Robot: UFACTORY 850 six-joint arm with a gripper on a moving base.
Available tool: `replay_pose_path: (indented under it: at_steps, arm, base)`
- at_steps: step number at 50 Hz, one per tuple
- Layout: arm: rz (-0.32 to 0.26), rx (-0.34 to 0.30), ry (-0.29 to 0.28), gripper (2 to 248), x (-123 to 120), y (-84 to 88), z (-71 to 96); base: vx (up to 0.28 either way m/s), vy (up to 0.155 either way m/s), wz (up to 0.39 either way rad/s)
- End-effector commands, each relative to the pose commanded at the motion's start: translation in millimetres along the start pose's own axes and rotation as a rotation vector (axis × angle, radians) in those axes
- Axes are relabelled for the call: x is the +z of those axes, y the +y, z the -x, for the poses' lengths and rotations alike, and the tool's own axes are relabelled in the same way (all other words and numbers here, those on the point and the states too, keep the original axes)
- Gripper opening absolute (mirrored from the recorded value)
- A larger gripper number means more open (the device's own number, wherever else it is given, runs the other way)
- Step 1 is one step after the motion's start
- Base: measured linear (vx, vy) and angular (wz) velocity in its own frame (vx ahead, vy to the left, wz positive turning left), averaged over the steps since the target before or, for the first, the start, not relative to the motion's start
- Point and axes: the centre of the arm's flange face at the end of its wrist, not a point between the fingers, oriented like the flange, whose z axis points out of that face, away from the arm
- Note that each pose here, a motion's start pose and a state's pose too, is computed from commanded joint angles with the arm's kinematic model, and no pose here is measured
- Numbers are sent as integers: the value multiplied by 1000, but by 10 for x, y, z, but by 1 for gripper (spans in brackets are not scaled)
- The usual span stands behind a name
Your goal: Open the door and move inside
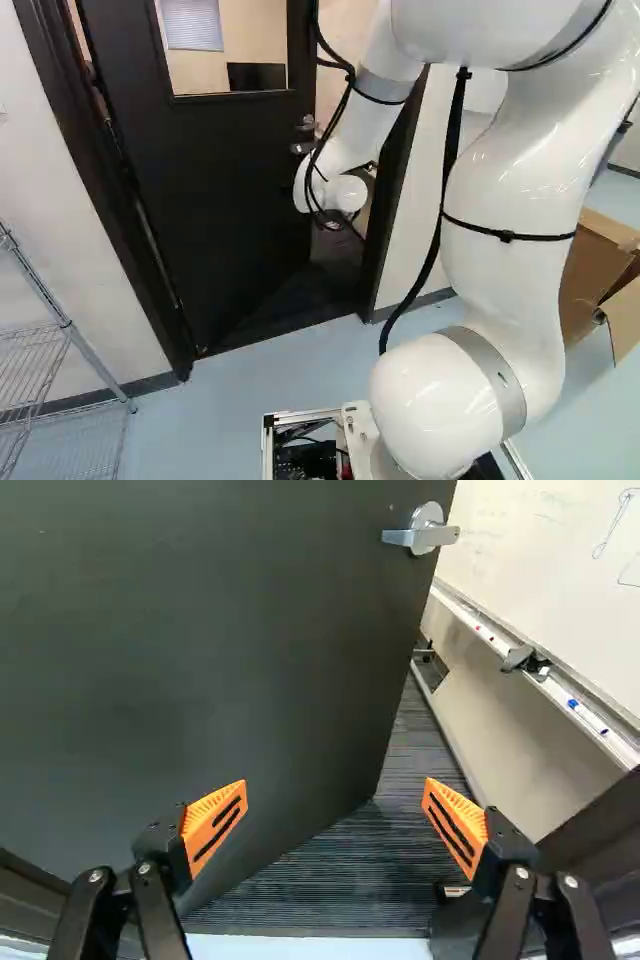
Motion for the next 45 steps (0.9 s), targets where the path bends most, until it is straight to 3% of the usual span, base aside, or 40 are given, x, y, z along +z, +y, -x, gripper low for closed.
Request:
replay_pose_path:
  at_steps: [45]
  arm:
    - [100,26,-17,247,-641,515,233]
  base:
    - [0,0,0]
